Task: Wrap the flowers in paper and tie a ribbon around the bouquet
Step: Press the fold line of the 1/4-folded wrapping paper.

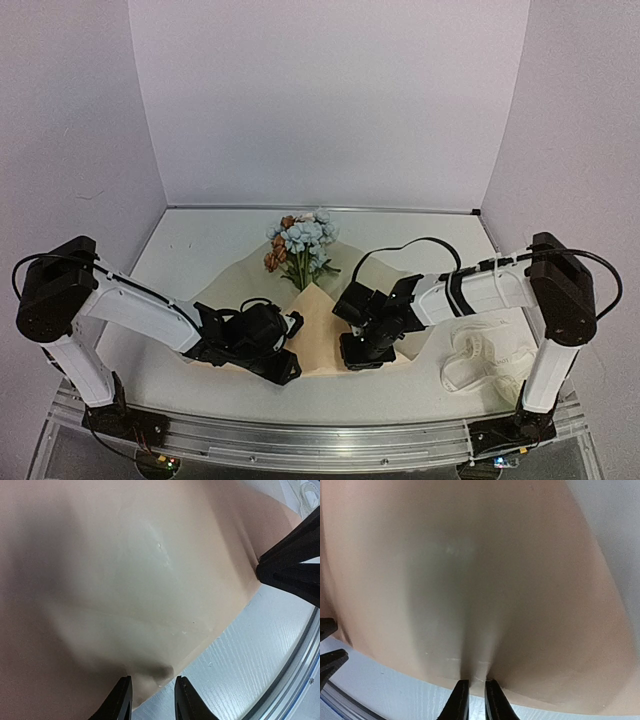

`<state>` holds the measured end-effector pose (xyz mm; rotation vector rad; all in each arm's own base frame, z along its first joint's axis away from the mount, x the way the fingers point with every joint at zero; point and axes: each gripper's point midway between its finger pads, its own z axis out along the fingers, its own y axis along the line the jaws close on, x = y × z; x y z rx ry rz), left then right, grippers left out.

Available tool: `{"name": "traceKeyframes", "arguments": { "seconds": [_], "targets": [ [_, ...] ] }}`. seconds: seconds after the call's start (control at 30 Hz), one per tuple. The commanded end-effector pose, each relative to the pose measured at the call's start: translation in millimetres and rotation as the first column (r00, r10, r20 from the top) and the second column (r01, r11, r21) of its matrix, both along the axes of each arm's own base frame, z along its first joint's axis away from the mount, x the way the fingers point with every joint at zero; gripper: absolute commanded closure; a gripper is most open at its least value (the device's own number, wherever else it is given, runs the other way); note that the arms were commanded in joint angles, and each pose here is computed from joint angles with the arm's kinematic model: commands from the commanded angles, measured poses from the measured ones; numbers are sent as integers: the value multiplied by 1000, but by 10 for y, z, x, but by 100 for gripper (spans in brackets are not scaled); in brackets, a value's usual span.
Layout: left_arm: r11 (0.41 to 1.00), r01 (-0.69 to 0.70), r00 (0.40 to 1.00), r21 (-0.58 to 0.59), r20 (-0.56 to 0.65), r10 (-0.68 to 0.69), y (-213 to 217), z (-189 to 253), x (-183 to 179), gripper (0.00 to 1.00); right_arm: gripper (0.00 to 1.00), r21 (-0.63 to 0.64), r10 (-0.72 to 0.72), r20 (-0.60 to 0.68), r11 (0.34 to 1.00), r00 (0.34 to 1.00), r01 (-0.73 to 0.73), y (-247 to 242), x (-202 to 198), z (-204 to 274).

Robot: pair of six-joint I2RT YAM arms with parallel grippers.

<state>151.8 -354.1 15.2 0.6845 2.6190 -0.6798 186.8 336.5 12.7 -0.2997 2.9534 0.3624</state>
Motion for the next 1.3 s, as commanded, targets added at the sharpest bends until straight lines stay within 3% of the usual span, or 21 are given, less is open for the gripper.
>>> {"name": "traceKeyframes", "arguments": {
  "seconds": [0.0,0.3,0.7,0.9,1.27],
  "targets": [
    [993,-11,999,118,-44,16,273,-227,-79,69,89,-59,-28,19,998,999,29,-156,9,-143],
    [989,-51,997,142,-57,60,431,-274,-118,69,90,-97,-81,15,992,997,82,-315,-26,-253],
    [944,-219,968,245,-71,243,961,-356,-199,69,91,-114,-135,19,984,991,137,-432,-36,-323],
    [878,-362,911,312,-80,404,1310,-427,-219,69,91,-104,-148,9,983,989,149,-435,-38,-344],
    [684,-565,732,462,-104,674,1930,-608,-382,69,91,-78,-183,-17,980,983,181,-479,-43,-425]
  ]
}}
